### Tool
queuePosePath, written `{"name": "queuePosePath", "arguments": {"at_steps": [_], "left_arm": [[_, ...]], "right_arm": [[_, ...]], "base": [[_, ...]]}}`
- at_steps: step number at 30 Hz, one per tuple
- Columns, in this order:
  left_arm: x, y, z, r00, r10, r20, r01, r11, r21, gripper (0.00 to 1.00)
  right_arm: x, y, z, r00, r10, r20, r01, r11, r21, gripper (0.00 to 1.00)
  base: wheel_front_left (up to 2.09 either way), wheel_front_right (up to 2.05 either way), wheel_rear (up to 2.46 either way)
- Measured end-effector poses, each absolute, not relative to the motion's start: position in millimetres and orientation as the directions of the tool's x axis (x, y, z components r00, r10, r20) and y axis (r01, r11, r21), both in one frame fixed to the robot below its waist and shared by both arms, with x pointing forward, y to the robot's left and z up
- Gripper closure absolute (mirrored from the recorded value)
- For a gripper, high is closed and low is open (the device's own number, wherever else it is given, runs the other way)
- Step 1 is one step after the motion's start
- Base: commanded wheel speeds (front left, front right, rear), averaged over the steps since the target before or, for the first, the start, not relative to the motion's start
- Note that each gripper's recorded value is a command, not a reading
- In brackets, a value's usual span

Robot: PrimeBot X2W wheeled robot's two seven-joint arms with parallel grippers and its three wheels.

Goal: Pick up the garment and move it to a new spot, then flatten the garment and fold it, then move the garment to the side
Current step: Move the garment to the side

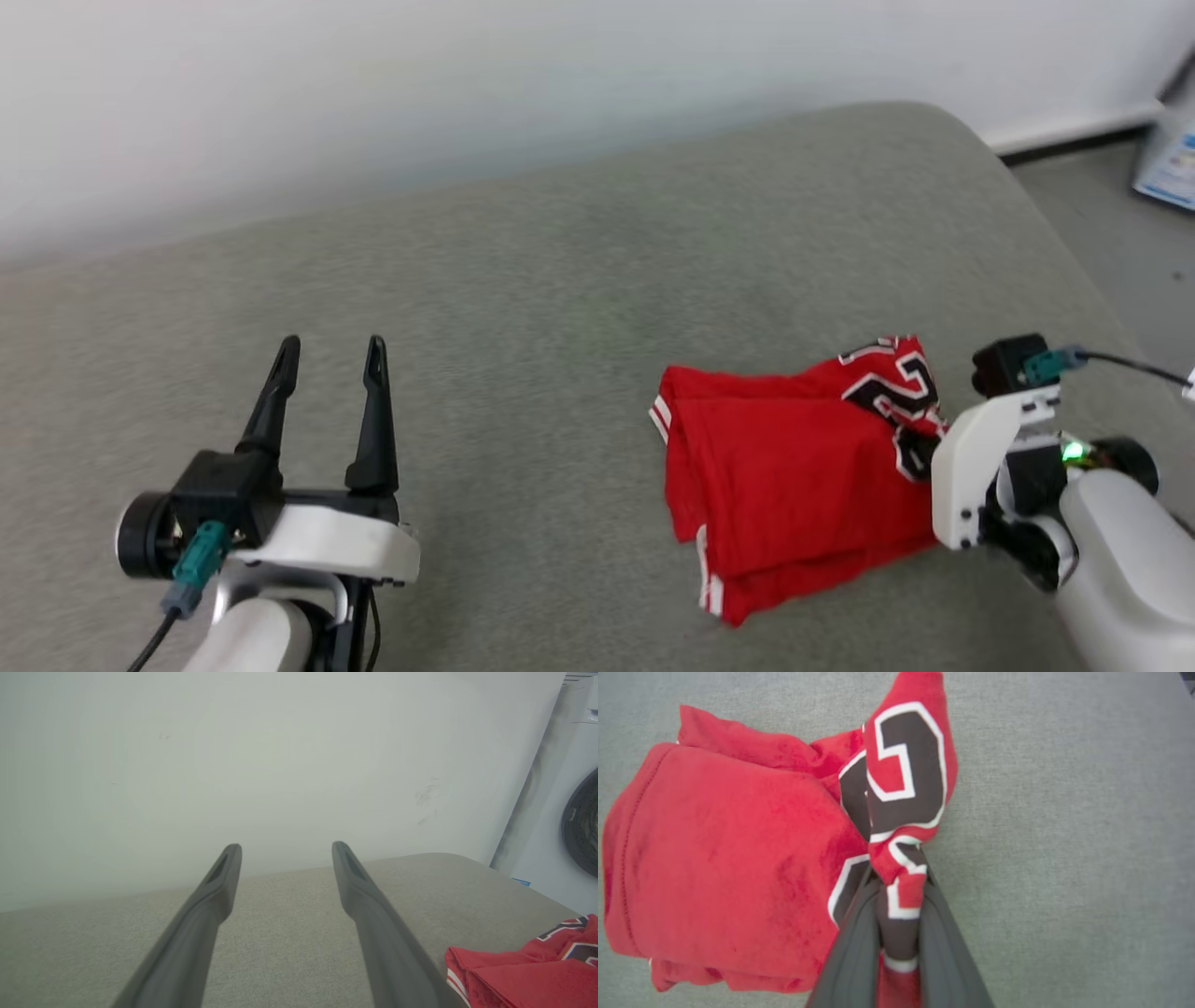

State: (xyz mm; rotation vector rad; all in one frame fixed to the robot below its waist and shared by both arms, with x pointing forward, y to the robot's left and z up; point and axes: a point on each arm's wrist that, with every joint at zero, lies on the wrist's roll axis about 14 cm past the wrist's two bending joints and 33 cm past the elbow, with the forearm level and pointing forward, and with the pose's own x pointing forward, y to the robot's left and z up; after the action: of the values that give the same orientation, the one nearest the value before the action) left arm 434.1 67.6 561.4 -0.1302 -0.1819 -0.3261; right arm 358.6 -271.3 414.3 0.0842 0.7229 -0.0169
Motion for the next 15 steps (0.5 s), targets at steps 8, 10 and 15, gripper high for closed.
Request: {"name": "queuePosePath", "arguments": {"at_steps": [8,10,15], "left_arm": [[476.6,7.1,544.8,0.857,-0.484,0.178,0.502,0.862,-0.072,0.0],[486.4,-4.1,538.2,0.843,-0.509,0.174,0.527,0.846,-0.079,0.0],[507.1,-20.2,516.7,0.819,-0.552,0.156,0.568,0.817,-0.095,0.0]], "right_arm": [[374.1,-358.2,426.1,0.757,-0.215,-0.617,0.187,0.976,-0.111,1.0],[378.9,-381.6,428.5,0.748,-0.274,-0.605,0.218,0.962,-0.166,1.0],[387.5,-435.0,433.1,0.711,-0.408,-0.572,0.305,0.913,-0.272,1.0]], "base": [[0.0,0.0,0.0],[0.0,0.0,0.0],[0.0,0.0,0.0]]}}
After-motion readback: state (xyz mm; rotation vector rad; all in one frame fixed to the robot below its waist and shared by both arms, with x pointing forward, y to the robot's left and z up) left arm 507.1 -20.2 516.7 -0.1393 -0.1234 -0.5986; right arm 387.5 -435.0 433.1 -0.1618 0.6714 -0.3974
